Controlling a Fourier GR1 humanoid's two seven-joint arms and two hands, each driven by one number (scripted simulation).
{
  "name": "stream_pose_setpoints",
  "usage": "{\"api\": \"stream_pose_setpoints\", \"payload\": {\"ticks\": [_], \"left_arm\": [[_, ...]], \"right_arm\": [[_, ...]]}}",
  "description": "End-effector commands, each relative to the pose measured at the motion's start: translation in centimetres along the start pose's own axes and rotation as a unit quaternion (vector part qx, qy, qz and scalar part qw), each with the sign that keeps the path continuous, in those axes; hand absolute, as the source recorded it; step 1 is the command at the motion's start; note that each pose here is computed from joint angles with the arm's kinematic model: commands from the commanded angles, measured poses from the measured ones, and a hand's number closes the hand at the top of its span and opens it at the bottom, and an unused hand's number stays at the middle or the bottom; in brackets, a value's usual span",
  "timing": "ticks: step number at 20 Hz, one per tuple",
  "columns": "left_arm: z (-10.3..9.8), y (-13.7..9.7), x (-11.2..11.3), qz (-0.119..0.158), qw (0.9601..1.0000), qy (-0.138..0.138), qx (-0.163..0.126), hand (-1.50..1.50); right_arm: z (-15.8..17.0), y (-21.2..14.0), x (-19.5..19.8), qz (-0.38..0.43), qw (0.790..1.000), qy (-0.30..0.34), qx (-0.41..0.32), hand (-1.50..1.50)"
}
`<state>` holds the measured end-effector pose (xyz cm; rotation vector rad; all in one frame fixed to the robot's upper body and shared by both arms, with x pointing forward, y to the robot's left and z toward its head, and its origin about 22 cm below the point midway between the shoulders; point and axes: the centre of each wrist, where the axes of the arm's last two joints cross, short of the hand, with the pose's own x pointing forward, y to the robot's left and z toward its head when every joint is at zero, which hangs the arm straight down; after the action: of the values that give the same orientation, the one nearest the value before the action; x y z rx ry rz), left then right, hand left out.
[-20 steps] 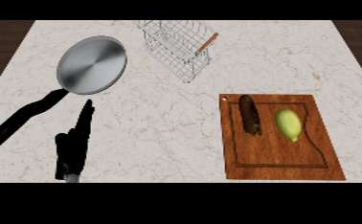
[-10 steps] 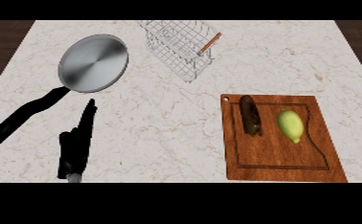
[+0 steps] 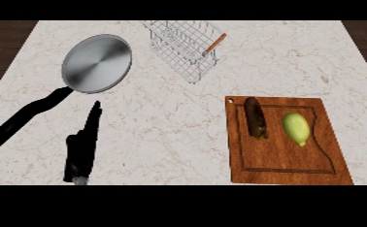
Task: Pick the lemon from the cutting board and place it in the tiered basket
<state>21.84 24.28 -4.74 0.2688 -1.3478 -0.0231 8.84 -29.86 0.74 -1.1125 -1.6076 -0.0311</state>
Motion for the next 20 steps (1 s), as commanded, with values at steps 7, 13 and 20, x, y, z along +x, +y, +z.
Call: {"api": "stream_pose_setpoints", "payload": {"ticks": [7, 13, 20], "left_arm": [[0.1, 0.5, -2.3, 0.005, 0.9998, 0.020, -0.008, 0.00], [-1.1, -0.6, -1.7, 0.003, 0.9997, 0.024, -0.009, 0.00], [0.5, 0.9, -1.3, -0.002, 0.9994, 0.035, -0.009, 0.00]], "right_arm": [[0.2, 3.8, 3.5, 0.118, 0.991, 0.054, 0.036, -1.50], [-2.0, 6.3, 5.6, 0.111, 0.990, 0.057, 0.060, -1.50], [-5.0, 6.2, 4.3, 0.153, 0.981, 0.088, 0.086, -1.50]]}}
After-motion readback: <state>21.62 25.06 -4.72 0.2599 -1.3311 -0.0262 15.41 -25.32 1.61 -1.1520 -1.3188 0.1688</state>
